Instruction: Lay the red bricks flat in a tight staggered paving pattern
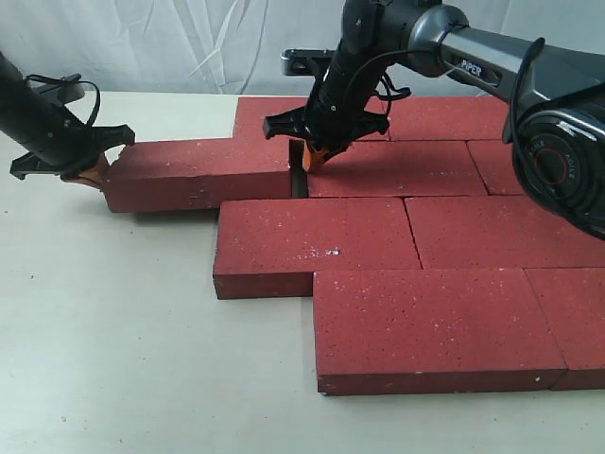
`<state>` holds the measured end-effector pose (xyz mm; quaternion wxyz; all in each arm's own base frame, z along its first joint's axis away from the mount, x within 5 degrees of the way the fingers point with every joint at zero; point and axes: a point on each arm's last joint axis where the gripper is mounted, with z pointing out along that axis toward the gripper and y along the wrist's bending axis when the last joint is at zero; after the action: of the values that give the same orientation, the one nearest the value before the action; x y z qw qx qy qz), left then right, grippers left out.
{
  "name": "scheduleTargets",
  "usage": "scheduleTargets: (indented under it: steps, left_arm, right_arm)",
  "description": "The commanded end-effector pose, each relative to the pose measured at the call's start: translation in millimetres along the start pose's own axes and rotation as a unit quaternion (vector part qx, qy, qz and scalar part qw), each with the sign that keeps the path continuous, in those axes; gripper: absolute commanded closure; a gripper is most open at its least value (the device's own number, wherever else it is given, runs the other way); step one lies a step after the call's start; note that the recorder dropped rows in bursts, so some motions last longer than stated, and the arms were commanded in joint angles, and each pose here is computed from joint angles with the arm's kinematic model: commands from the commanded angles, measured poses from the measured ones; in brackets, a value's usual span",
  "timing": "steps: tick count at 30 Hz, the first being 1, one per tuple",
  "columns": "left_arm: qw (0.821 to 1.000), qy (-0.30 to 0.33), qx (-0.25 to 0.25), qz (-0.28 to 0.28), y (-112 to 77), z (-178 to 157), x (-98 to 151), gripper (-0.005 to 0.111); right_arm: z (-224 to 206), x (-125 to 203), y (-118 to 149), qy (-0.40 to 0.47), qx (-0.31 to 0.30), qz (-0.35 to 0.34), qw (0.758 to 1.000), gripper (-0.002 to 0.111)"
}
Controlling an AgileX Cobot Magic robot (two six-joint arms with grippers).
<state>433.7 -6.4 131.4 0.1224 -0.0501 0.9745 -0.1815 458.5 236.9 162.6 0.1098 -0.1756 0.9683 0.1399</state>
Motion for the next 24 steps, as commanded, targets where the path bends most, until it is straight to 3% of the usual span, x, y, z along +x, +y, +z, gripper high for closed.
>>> scheduleTargets:
  steps: [1,5,9,14,24]
  left_arm:
    - [1.0,-0.004,-0.014,0.015,1.5,-3,0,0.107]
    - [0.999,-0.001,-0.031,0.031,5.3,-3,0,0.107]
    - [0.999,-0.007,-0.031,0.01,10.5,-8,-1,0.107]
    - [0.999,-0.03,-0.034,-0.026,14.0,-43,-4,0.107]
    - [0.999,-0.047,-0.01,0.001,-21.3,-113,6,0.107]
  right_arm:
    - [-17,-7,-4,-0.038,0.02,0.007,0.999,0.109]
    - [-38,-9,1,-0.052,0.016,0.007,0.999,0.109]
    - [-54,-5,8,-0.038,-0.007,-0.006,0.999,0.109]
    - [-61,-3,13,-0.031,-0.021,-0.016,0.999,0.109]
    - [-68,3,31,-0.007,-0.072,-0.009,0.997,0.109]
